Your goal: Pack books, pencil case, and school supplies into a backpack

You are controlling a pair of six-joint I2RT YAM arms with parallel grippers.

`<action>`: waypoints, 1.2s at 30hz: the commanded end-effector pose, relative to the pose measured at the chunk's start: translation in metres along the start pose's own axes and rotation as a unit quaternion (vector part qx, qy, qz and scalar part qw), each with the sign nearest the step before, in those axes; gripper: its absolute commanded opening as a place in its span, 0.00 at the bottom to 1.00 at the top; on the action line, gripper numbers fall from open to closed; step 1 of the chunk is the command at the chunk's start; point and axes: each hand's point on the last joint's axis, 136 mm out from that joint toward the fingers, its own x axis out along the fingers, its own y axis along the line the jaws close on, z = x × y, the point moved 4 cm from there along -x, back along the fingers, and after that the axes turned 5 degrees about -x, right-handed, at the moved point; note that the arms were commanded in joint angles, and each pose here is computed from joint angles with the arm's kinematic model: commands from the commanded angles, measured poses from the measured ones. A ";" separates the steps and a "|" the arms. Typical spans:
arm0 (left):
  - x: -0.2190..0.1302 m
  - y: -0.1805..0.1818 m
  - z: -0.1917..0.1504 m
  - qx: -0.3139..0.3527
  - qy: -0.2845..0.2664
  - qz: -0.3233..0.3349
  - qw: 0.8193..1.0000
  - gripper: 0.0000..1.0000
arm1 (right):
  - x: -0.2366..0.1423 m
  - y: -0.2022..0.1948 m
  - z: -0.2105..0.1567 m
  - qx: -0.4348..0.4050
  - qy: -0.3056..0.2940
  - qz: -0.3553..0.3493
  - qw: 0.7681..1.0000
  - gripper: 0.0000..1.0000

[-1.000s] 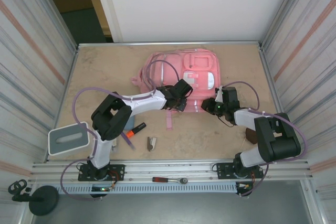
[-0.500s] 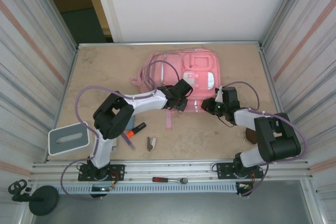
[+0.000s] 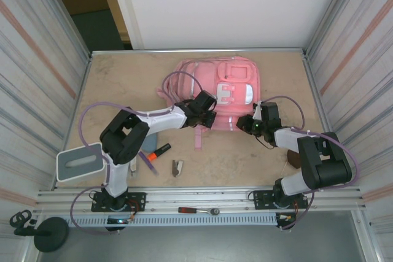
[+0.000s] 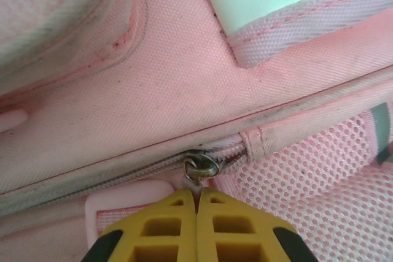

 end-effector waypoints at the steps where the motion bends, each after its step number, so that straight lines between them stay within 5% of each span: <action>1: -0.023 -0.015 0.014 0.005 -0.025 -0.040 0.999 0.00 | 0.002 -0.017 -0.020 0.015 0.034 -0.028 0.999 0.12; 11: -0.031 0.008 0.007 0.081 0.027 0.049 0.995 0.00 | 0.000 -0.018 -0.020 0.016 0.032 -0.031 0.999 0.12; 17: -0.030 -0.005 0.010 0.028 0.025 -0.058 0.998 0.20 | 0.001 -0.018 -0.020 0.016 0.032 -0.031 0.999 0.12; 22: -0.021 -0.001 0.020 0.015 0.020 -0.055 0.998 0.32 | 0.001 -0.019 -0.020 0.016 0.034 -0.030 0.999 0.12; 36: 0.008 -0.010 0.015 0.008 0.049 -0.090 0.995 0.37 | 0.001 -0.020 -0.021 0.016 0.035 -0.031 0.999 0.12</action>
